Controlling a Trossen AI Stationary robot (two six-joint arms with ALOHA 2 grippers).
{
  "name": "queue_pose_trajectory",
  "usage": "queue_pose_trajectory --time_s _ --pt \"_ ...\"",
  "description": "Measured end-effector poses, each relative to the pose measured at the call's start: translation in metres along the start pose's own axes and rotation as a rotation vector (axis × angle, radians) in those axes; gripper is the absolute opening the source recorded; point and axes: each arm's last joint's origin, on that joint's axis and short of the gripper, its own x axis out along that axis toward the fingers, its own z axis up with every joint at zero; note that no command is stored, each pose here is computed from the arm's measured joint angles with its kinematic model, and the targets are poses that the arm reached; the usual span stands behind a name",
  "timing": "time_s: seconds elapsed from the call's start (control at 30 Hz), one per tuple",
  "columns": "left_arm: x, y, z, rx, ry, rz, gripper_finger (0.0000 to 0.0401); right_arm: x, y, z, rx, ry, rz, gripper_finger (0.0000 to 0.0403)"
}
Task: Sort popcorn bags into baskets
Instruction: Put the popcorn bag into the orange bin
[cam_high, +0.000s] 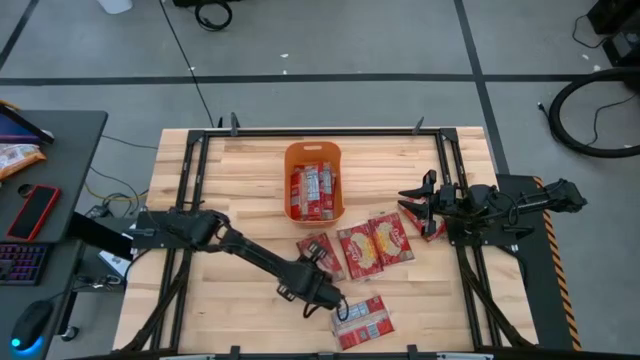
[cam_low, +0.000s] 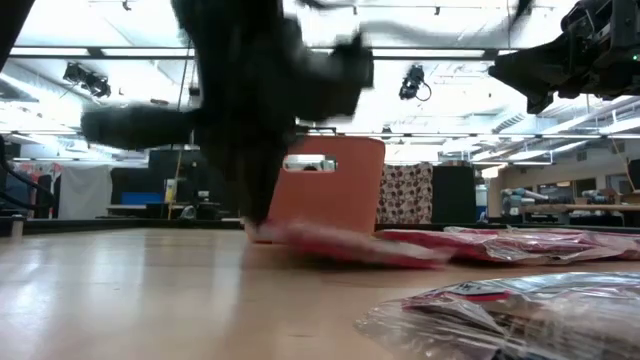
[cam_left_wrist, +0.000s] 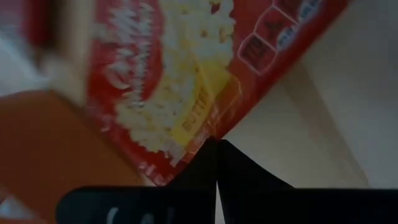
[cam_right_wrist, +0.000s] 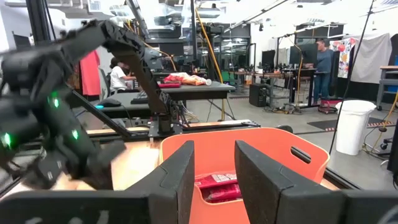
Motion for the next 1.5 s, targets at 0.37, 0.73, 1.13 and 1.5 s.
queue_pose_trajectory --time_s 0.37,0.73,1.13,1.5 --pt "-0.046 0.022 -0.018 -0.195 -0.125 0.005 0.0002 0.000 0.000 0.000 0.000 0.000 0.001 0.0119" --pt "-0.015 -0.014 -0.009 -0.020 -0.154 0.070 0.0115 0.000 0.000 0.000 0.000 0.000 0.000 0.0119" --pt "0.023 -0.034 -0.020 0.034 -0.087 0.183 0.0154 0.000 0.000 0.000 0.000 0.000 0.000 0.0119" --pt "0.030 -0.034 -0.023 0.005 -0.109 0.083 0.0011 0.000 0.000 0.000 0.000 0.000 0.001 0.0119"
